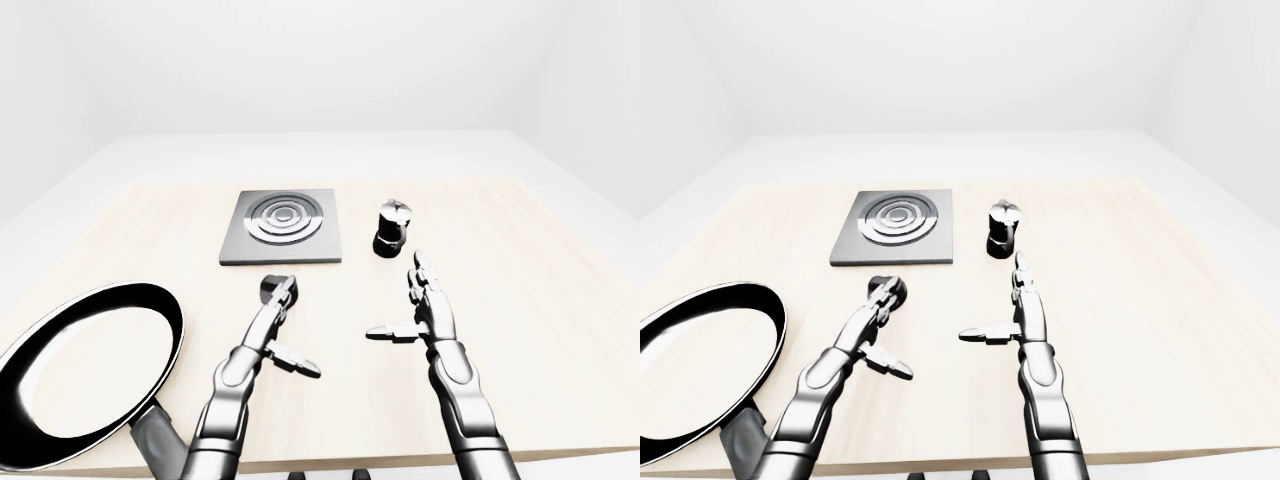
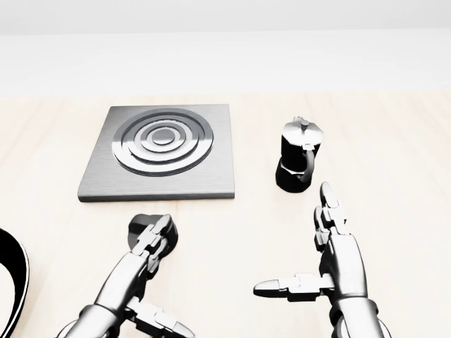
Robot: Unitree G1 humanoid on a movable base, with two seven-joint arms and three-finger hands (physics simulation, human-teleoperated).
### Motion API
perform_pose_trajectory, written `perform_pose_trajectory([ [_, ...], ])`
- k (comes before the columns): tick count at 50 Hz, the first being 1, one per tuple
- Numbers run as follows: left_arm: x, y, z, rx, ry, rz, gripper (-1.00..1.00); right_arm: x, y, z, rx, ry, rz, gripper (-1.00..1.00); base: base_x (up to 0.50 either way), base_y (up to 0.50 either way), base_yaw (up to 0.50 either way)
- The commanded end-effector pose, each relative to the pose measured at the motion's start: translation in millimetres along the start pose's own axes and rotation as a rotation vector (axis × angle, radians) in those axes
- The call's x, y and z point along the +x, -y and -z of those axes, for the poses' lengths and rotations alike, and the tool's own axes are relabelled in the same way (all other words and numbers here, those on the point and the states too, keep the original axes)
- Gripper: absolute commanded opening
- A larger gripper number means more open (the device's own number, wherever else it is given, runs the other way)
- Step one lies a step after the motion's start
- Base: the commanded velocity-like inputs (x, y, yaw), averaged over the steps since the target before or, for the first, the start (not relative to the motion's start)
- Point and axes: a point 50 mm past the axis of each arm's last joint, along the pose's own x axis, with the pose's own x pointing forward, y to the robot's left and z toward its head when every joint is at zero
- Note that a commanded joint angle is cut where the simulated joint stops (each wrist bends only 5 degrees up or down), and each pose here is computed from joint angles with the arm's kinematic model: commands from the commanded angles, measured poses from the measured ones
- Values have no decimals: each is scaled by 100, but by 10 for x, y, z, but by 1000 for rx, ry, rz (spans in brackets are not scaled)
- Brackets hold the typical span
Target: Turn on the stove.
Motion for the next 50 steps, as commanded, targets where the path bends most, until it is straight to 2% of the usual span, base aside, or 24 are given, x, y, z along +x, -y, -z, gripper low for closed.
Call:
perform_pose_trajectory([
  [1, 111, 80, -79, 37, 8, 50, 100, -3, 0, -2, 0, 0, -1, 100, 0, 0, 0],
  [7, 147, -25, -275, 39, 83, 8, 100, -5, 0, -5, 0, 0, -1, 100, 0, 0, 0],
  [10, 87, -80, -472, 57, 170, -13, 100, -7, -1, -3, 0, 0, -1, 100, 0, 0, 0],
  [18, -161, -128, -906, 138, 366, -32, 100, -8, -3, -1, 0, -2, -1, 100, 0, 0, 0],
  [22, -255, -129, -1024, 161, 424, -37, 100, -6, -2, -4, 0, -2, 0, 100, 0, 0, 0],
  [31, -600, -61, -1498, 264, 655, -39, 100, 2, 3, 3, 2, -5, 2, 100, 0, 0, 0],
  [50, -1091, -166, -2064, 378, 974, -124, 100, 4, 5, 12, 1, -9, 4, 100, 0, 0, 0],
])
